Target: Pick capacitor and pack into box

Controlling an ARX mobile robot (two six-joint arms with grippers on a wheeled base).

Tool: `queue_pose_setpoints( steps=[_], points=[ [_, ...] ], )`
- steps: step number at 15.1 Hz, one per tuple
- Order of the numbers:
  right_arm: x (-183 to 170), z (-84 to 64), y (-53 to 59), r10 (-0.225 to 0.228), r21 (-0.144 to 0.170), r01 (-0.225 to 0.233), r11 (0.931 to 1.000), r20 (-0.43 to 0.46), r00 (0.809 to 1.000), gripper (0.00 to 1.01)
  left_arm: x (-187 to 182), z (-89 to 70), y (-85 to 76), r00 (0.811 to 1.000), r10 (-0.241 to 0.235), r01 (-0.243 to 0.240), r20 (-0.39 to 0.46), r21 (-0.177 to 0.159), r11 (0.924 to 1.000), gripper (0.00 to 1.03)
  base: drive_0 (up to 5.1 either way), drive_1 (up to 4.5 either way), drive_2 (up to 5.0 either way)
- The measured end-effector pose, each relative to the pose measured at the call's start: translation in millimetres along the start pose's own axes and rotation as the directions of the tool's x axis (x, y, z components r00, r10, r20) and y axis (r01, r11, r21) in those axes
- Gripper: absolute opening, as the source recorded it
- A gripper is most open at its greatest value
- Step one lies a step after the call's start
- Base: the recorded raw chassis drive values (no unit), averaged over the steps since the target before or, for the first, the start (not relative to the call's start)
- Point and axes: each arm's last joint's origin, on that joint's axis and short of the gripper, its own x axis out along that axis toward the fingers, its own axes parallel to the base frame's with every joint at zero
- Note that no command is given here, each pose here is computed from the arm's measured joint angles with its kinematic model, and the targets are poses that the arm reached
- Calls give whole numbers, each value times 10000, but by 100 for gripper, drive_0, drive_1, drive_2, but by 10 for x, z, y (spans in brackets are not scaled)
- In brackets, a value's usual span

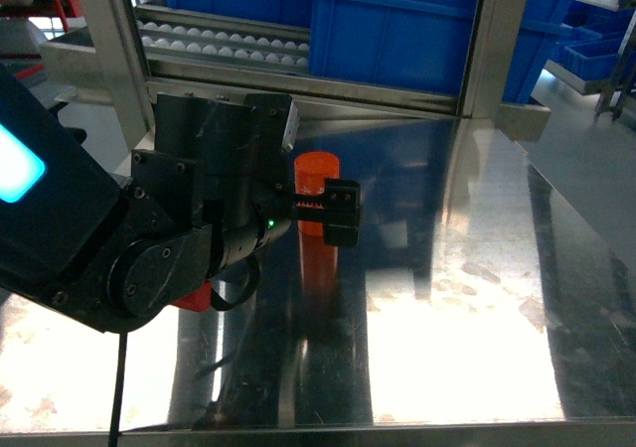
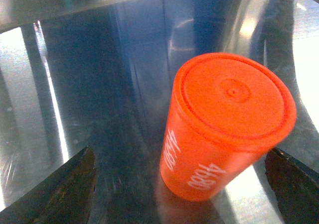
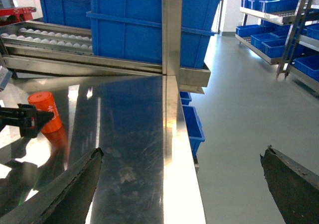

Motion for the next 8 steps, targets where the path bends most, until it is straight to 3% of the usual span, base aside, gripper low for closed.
queue_pose_setpoints(
  steps=[4, 5, 8],
  points=[
    [0, 0, 0, 0, 0, 0, 10000, -4, 10000, 98, 230, -69, 8, 9995, -5, 1, -308, -137, 9999, 97, 0, 0, 0],
    [0, 0, 0, 0, 0, 0, 10000, 0, 10000, 98, 250, -64, 4, 9996, -40, 35, -273, -183, 9998, 87, 0, 0, 0],
    [0, 0, 0, -4, 0, 4, 10000, 0, 10000, 98, 271, -55, -5, 9999, -103, 100, -138, -195, 9998, 74, 0, 0, 0]
  ],
)
